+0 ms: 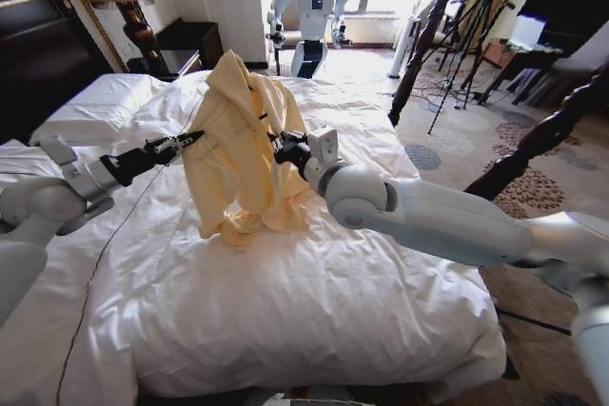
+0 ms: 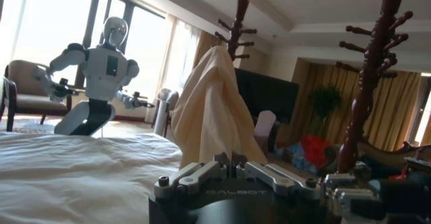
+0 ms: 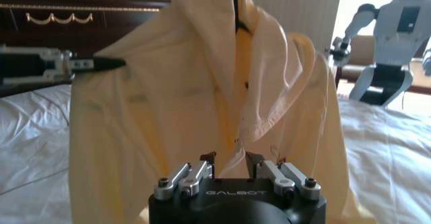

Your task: Pick up the clothes from the bed and hang them on the clothes hanger.

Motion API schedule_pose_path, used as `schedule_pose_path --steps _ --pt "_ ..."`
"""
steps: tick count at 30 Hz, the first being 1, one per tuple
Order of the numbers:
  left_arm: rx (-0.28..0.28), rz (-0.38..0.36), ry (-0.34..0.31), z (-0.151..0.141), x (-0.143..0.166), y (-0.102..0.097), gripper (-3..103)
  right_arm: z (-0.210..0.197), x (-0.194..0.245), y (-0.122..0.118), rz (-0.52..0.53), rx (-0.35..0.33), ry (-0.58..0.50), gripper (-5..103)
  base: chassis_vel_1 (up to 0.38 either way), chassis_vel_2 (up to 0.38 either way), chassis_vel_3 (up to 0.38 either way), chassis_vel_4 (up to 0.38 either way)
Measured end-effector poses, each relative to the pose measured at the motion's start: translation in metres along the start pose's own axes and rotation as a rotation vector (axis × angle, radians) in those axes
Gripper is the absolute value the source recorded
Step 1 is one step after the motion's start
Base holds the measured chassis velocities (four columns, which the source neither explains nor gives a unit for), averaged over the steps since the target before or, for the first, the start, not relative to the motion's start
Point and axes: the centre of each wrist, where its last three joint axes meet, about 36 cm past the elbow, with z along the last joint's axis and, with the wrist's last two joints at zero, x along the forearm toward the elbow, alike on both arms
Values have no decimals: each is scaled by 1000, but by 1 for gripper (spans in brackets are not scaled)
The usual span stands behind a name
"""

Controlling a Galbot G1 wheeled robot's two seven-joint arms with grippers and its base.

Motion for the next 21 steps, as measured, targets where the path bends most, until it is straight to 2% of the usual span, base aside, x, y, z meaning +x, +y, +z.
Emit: schedule_pose_path --steps 2,5,6,7,8,9,10,11,13,14,15,17,18,20,21 --pt "0 2 -14 -3 1 -1 2 9 13 3 -23 6 60 37 0 0 0 0" --pt "0 7 -23 -4 1 -2 2 12 21 4 -34 13 67 48 0 0 0 0" --pt "-2 16 -30 -4 2 -3 2 9 25 2 -43 13 49 54 0 0 0 0" --pt "-3 25 -34 -4 2 -4 2 2 26 -2 -43 15 24 54 0 0 0 0" --pt "-5 44 -39 -4 2 -6 2 -12 25 -14 -42 19 -15 64 0 0 0 0" --pt "-5 44 -39 -4 2 -6 2 -12 25 -14 -42 19 -15 64 0 0 0 0" --pt "-7 55 -41 -5 1 -8 2 -22 20 -28 -37 23 -37 64 0 0 0 0" --pt "-8 61 -42 -5 1 -9 2 -29 17 -37 -34 28 -50 70 0 0 0 0" --pt "-18 91 -46 -6 0 -14 2 -67 3 -88 -36 65 -106 80 0 0 0 0" --pt "-18 91 -46 -6 0 -14 2 -67 3 -88 -36 65 -106 80 0 0 0 0" --pt "-22 101 -46 -7 0 -16 2 -78 0 -104 -51 75 -117 86 0 0 0 0" --pt "-40 128 -46 -7 1 -18 2 -114 -9 -153 -116 106 -137 96 0 0 0 0" --pt "-40 128 -46 -7 1 -18 2 -114 -9 -153 -116 106 -137 96 0 0 0 0" --pt "-56 146 -43 -7 2 -18 2 -142 -9 -183 -159 139 -157 99 0 0 0 0" --pt "-56 146 -43 -7 2 -18 2 -142 -9 -183 -159 139 -157 99 0 0 0 0"
